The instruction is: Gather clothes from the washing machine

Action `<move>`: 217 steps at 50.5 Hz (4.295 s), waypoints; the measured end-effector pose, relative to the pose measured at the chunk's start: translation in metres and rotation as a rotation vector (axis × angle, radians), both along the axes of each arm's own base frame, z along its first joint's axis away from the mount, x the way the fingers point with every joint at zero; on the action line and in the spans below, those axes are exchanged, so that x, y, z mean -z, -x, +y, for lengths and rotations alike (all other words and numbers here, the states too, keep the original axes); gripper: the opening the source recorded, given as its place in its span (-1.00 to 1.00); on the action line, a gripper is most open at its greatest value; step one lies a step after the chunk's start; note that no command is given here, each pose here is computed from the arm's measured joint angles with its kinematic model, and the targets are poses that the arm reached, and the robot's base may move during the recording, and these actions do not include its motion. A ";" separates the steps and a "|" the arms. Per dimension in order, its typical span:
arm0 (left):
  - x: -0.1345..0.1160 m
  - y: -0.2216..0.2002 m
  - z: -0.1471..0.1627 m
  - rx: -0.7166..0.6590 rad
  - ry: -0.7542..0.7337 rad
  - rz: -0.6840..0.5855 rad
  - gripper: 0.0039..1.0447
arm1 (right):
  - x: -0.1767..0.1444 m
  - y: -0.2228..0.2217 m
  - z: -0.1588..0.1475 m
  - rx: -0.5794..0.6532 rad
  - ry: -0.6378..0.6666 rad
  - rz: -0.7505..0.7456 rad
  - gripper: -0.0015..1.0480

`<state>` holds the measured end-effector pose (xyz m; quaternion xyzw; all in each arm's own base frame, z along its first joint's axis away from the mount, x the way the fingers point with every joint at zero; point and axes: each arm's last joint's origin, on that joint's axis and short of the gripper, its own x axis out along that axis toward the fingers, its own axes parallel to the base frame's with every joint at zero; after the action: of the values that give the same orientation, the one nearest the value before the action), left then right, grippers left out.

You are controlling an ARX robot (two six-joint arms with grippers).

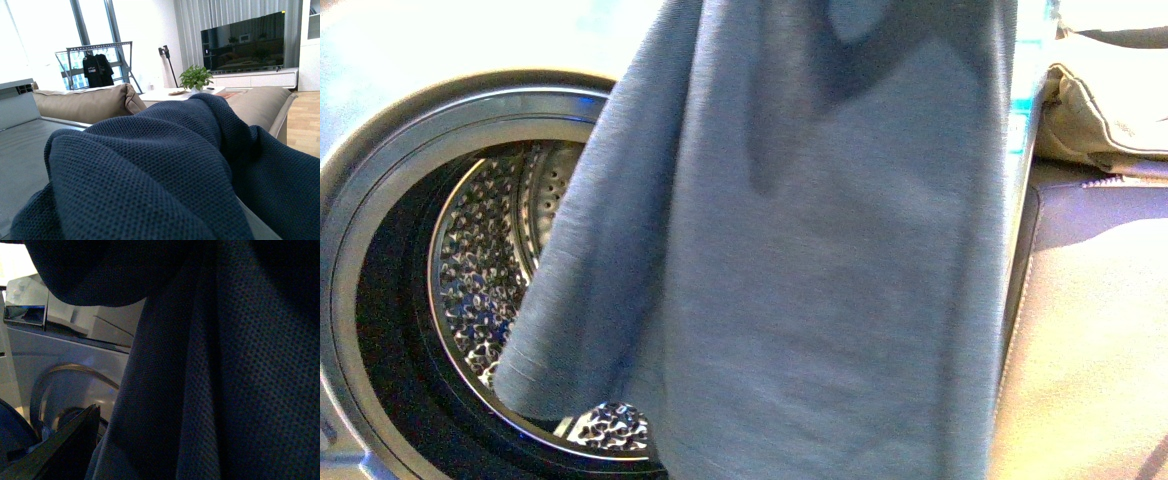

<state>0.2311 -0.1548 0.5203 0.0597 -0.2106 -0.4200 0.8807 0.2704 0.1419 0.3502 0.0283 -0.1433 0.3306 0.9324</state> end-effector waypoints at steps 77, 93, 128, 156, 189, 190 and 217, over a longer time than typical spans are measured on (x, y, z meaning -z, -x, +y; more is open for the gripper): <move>-0.001 0.002 0.000 0.015 0.004 0.000 -0.19 | 0.001 0.043 -0.021 0.171 -0.310 0.230 -0.85; -0.003 0.005 0.001 0.017 0.008 -0.007 0.70 | -0.016 0.085 -0.096 0.228 -0.406 0.145 -0.86; -0.007 0.007 0.003 0.009 0.019 -0.021 0.88 | -0.098 0.171 -0.293 0.623 -0.436 -0.182 -0.86; -0.007 0.007 0.003 0.009 0.019 -0.021 0.88 | 0.169 0.159 -0.333 0.754 -0.675 0.819 -0.14; -0.007 0.007 0.003 0.010 0.019 -0.021 0.88 | 0.089 0.153 -0.265 0.524 -0.376 0.462 0.85; -0.007 0.007 0.003 0.010 0.019 -0.021 0.88 | 0.083 0.152 -0.259 0.515 -0.355 0.429 0.85; -0.008 0.008 0.003 0.010 0.020 -0.023 0.88 | 0.121 0.172 -0.147 0.705 0.033 0.315 -0.33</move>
<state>0.2234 -0.1514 0.5279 0.0546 -0.2251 -0.4214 0.8768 0.0987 -0.0047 0.2290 0.0125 0.0062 -0.0165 0.9998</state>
